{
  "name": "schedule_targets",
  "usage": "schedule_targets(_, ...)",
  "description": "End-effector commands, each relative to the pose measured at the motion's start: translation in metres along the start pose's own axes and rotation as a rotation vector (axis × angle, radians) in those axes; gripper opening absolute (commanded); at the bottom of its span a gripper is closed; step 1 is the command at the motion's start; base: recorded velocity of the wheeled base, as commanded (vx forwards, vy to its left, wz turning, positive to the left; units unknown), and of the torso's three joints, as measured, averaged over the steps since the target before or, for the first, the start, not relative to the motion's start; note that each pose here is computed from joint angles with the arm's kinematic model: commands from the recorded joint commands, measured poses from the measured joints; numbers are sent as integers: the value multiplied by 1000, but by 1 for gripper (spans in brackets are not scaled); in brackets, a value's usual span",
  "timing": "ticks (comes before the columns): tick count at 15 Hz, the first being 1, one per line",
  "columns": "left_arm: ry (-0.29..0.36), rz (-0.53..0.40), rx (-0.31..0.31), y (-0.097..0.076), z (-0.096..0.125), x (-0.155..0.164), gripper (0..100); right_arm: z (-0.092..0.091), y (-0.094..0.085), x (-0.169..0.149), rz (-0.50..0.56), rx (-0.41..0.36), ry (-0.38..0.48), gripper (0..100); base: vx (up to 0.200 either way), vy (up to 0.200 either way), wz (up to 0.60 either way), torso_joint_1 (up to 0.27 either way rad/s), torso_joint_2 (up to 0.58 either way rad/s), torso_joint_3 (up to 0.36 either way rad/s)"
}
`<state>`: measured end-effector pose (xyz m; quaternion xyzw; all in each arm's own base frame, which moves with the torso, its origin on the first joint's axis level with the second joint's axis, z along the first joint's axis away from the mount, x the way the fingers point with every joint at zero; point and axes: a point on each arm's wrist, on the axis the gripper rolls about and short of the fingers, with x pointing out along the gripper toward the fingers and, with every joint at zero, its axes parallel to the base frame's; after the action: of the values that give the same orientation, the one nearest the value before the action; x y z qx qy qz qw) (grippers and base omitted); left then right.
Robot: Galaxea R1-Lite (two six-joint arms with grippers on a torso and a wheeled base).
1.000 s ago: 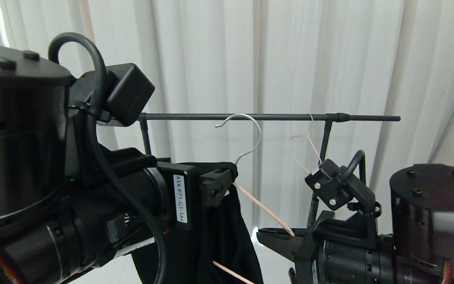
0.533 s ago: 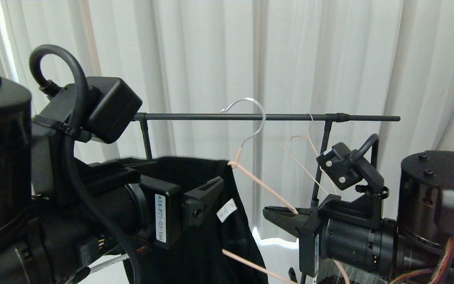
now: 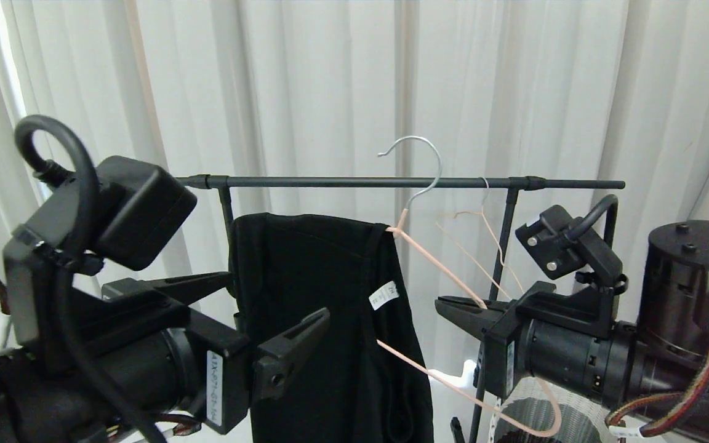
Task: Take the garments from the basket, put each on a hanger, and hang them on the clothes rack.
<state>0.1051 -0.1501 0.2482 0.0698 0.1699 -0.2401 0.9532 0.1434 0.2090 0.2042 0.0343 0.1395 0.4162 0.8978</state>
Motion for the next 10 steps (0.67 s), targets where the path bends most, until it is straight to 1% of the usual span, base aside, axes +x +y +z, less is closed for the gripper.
schedule_targets(1, -49, -54, 9, 16, -6, -20, 100, 2, -5, -14, 4, -12, -18, 0, 0, 0, 0, 0, 0, 0)
schedule_targets(2, -55, -68, 25, 20, -6, -23, 100, 0, -5, -18, 13, -22, -14, 0, 0, 0, 0, 0, 0, 0)
schedule_targets(3, -70, -112, 77, 31, -8, -28, 100, -8, -6, -28, 37, -61, 4, 0, 0, 0, 0, 0, 0, 0)
schedule_targets(4, -77, -138, 99, 37, -8, -30, 100, -13, -7, -33, 55, -91, 17, 0, 0, 0, 0, 0, 0, 0)
schedule_targets(5, -84, -187, 128, 42, -7, -30, 100, -21, -8, -41, 90, -126, 37, 0, 0, 0, 0, 0, 0, 0)
schedule_targets(6, -87, -232, 159, 44, -8, -30, 100, -26, -7, -46, 118, -148, 49, 0, 0, 0, 0, 0, 0, 0)
schedule_targets(8, -80, -296, 208, 44, -12, -27, 100, -30, -5, -52, 138, -159, 54, 0, 0, 0, 0, 0, 0, 0)
schedule_targets(10, -66, -357, 215, 43, -17, -26, 100, -35, -2, -59, 163, -170, 60, 0, 0, 0, 0, 0, 0, 0)
